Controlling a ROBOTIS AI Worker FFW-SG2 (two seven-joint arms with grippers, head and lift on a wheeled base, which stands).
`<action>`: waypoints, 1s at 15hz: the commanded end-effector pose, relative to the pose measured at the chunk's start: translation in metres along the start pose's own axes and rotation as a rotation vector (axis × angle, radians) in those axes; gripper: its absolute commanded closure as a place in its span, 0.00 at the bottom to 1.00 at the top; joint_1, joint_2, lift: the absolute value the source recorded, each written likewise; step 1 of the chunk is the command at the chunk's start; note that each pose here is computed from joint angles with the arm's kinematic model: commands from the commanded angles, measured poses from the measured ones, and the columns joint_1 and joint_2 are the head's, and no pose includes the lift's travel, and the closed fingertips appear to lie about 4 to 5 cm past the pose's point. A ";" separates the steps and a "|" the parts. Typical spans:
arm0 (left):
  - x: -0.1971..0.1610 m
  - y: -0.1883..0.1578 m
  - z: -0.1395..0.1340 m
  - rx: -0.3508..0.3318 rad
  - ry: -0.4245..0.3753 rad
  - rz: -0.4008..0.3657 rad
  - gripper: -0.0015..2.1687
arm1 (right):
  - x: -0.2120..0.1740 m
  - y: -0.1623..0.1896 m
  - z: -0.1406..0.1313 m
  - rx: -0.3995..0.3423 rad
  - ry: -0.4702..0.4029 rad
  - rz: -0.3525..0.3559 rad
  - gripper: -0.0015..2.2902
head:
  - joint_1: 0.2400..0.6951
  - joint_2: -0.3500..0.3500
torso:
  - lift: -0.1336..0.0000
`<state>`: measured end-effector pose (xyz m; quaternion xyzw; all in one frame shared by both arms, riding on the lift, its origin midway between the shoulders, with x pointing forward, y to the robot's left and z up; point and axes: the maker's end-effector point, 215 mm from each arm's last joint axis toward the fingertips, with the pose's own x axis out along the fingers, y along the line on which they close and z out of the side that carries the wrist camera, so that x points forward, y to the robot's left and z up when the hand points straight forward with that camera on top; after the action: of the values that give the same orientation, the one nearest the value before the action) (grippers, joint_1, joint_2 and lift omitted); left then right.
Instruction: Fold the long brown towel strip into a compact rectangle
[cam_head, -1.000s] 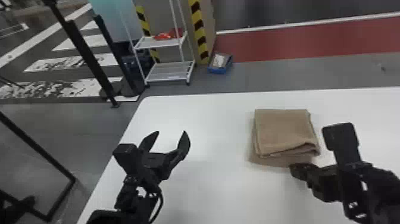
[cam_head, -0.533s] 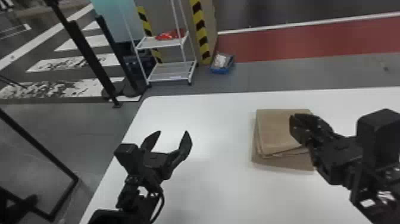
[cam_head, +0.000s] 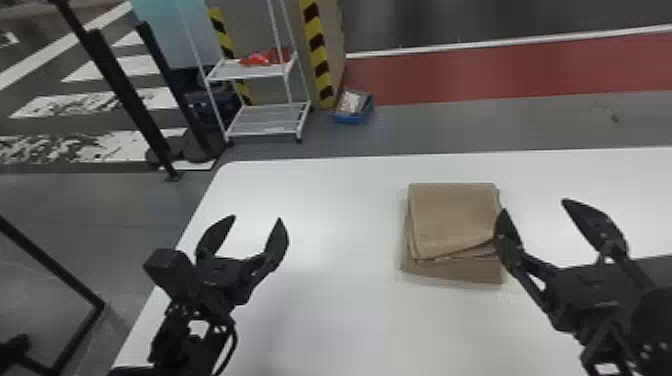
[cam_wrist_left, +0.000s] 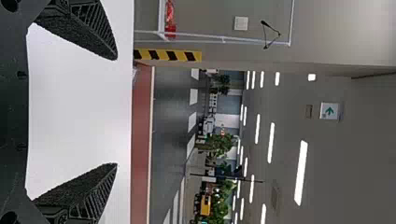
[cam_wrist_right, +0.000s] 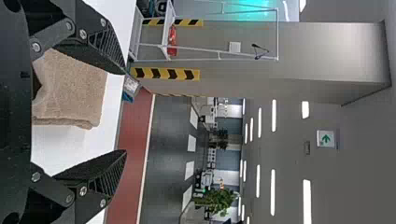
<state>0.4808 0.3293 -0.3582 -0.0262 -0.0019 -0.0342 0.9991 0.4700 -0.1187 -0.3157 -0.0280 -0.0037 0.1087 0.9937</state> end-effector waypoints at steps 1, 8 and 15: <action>-0.001 0.001 -0.001 -0.001 -0.005 0.003 0.03 | -0.014 -0.007 -0.009 0.008 0.013 -0.033 0.03 | 1.00 0.85 | 0.07; -0.012 0.023 0.003 0.009 -0.024 0.046 0.03 | -0.028 -0.004 -0.024 0.050 0.047 -0.049 0.03 | 1.00 0.87 | 0.07; -0.011 0.027 0.002 0.023 -0.014 0.050 0.03 | -0.031 -0.002 -0.027 0.053 0.054 -0.050 0.04 | 1.00 0.89 | 0.07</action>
<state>0.4710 0.3583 -0.3567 -0.0165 -0.0106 -0.0077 0.9998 0.4410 -0.1300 -0.3418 -0.0054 0.0246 0.0827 0.9963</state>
